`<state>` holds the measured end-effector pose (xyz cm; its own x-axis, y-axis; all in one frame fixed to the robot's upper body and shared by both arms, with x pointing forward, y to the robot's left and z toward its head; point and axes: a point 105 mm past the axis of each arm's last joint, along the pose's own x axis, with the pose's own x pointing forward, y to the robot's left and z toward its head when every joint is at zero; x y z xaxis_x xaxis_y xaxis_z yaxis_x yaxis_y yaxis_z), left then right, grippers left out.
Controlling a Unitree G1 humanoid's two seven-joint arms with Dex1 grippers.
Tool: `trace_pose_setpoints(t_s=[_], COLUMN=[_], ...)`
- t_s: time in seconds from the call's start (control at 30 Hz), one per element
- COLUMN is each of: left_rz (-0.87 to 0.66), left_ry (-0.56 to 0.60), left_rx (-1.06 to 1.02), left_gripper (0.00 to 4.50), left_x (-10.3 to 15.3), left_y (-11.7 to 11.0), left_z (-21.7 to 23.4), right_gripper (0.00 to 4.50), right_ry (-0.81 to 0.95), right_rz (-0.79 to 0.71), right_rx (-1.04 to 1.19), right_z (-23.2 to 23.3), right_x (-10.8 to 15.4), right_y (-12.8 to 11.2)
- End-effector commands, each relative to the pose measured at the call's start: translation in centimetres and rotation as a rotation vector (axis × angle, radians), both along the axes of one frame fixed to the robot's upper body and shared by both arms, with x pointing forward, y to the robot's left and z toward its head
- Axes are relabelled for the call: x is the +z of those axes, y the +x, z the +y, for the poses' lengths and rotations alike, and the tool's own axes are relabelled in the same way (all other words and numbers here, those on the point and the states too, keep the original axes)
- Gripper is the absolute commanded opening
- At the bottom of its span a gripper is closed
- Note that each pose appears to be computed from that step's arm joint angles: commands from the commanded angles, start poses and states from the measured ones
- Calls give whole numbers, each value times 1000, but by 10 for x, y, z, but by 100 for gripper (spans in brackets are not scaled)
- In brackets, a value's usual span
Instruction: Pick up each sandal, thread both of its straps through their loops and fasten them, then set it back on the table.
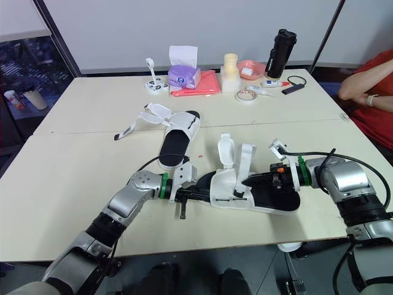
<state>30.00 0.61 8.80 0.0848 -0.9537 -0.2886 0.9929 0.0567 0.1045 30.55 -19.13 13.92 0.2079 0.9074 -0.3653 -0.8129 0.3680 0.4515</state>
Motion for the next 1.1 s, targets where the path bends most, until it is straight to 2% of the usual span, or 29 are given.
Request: trace_pose_setpoints(t_s=[0.03,0.1,0.13,0.2,0.3,0.63,0.8,0.9,1.0,1.1], left_rz=[23,24,25,31,35,42,44,44,43,42], left_ry=[26,25,24,20,16,0,-1,-2,-4,-6], left_rx=[31,33,35,42,48,64,65,64,64,64], left_gripper=[0,0,0,0,0,0,0,0,0,0], left_x=[-10,-10,-10,-11,-11,-10,-10,-11,-11,-11], left_y=[1,1,1,1,1,3,4,4,5,5], left_z=[4,5,5,6,6,4,3,2,1,1], right_gripper=[3,3,27,91,233,233,233,147,2,2], right_ry=[115,144,151,144,137,134,126,115,106,111], right_rz=[-31,-49,-60,-88,-106,-108,-101,-119,-126,-124], right_rx=[-38,-70,-86,-102,-119,-147,-176,-228,-251,-251], right_z=[5,5,5,6,9,34,41,40,38,37], right_x=[20,23,24,25,27,20,13,10,7,8], right_y=[0,1,1,-5,-11,-39,-42,-35,-32,-30])
